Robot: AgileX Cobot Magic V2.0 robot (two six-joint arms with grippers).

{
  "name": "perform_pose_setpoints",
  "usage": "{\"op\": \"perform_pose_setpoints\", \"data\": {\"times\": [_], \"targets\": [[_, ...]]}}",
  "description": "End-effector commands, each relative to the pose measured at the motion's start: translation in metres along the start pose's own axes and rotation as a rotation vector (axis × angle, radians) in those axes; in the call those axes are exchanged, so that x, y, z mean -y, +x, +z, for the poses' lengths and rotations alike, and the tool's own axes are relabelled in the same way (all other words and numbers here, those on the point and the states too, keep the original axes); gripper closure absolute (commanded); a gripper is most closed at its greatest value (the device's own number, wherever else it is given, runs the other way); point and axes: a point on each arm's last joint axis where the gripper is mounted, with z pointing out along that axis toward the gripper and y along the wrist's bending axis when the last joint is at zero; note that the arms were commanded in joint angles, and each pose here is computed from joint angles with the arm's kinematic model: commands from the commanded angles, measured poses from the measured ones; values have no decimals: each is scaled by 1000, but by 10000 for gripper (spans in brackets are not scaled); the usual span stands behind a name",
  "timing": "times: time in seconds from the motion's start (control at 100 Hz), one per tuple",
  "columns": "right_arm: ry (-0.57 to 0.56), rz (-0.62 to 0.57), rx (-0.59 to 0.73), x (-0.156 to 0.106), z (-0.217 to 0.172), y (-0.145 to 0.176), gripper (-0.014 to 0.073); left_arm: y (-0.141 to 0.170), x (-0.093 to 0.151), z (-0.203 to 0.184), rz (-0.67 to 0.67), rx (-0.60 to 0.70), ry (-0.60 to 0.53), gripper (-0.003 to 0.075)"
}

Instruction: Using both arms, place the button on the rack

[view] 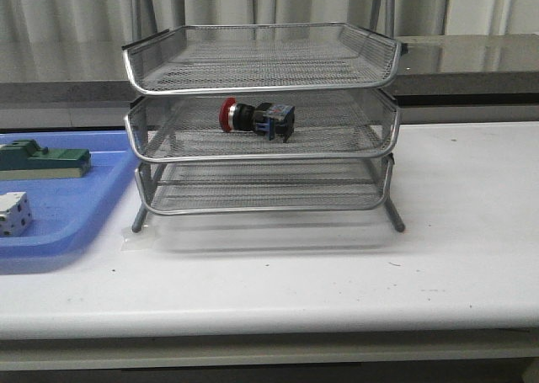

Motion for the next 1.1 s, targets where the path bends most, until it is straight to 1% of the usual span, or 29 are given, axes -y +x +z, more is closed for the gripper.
{"op": "perform_pose_setpoints", "data": {"times": [0.0,0.04,0.15,0.27,0.44,0.58,1.09], "targets": [[2,-18,103,0,-2,-8,652,-9,-4,-2,-23,129,-45,741],[2,-18,103,0,-2,-8,652,-4,-4,-3,-40,144,-49,741],[2,-18,103,0,-2,-8,652,7,-3,-8,-34,193,-54,741],[2,-18,103,0,-2,-8,652,24,-2,-13,-34,211,-53,741],[2,-18,103,0,-2,-8,652,46,0,-8,-43,175,-47,741],[2,-18,102,0,-2,-8,652,57,0,-6,-68,183,-42,741],[2,-18,102,0,-2,-8,652,57,1,-6,-70,189,-41,741]]}}
